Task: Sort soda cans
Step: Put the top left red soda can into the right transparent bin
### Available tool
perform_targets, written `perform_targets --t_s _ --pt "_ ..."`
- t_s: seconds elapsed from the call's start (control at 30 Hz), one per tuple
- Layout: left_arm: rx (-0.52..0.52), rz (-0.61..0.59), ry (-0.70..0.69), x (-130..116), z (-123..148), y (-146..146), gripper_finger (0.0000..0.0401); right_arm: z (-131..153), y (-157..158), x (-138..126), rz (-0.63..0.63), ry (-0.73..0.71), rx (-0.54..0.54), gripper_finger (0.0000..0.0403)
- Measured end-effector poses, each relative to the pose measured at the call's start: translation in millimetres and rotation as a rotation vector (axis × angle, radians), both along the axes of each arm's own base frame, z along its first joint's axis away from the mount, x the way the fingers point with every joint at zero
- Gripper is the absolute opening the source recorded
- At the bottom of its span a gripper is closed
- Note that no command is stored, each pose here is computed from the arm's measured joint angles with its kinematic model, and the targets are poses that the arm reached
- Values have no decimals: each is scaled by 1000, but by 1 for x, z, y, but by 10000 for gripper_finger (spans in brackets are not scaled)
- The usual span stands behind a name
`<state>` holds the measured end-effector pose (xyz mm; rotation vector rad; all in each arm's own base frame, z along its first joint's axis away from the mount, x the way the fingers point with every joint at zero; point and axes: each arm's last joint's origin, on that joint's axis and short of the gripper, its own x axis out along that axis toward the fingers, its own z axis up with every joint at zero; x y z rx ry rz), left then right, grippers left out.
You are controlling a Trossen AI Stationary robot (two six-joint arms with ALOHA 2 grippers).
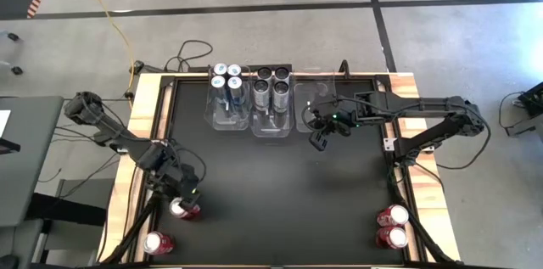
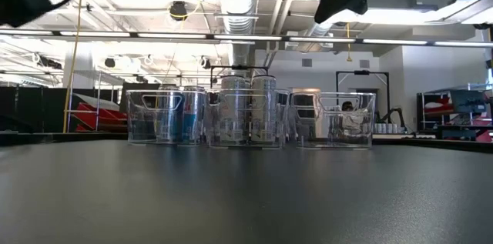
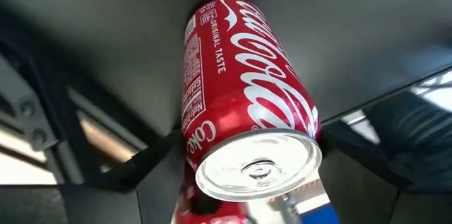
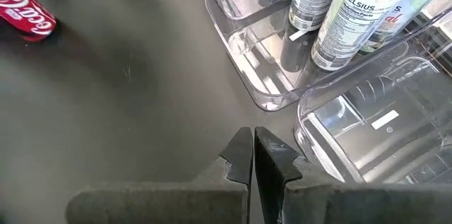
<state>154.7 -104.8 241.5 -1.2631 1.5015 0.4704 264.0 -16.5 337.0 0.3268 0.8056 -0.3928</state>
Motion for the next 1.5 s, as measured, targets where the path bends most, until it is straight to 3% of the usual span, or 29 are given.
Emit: perform_targets --t_s 0.4,0.63,0.8,0.93,1.23,1.37,1.5 --pt "26 188 -197 33 5 35 281 -1 0 -1 6 11 -5 33" --pt "25 257 -178 47 -2 47 281 -2 0 -2 27 35 -18 33" --pt "-56 267 -190 71 -13 49 282 -2 1 -2 31 39 -18 33" --pt "-35 219 -215 91 -10 53 282 -3 3 -3 38 50 -17 33" --pt "213 133 -166 119 23 76 282 -5 3 -6 43 88 -16 33" --pt "269 36 -168 135 37 77 282 -5 5 -6 52 91 -16 33" --pt "303 -103 -110 151 30 78 282 -5 9 -6 64 91 -17 33"
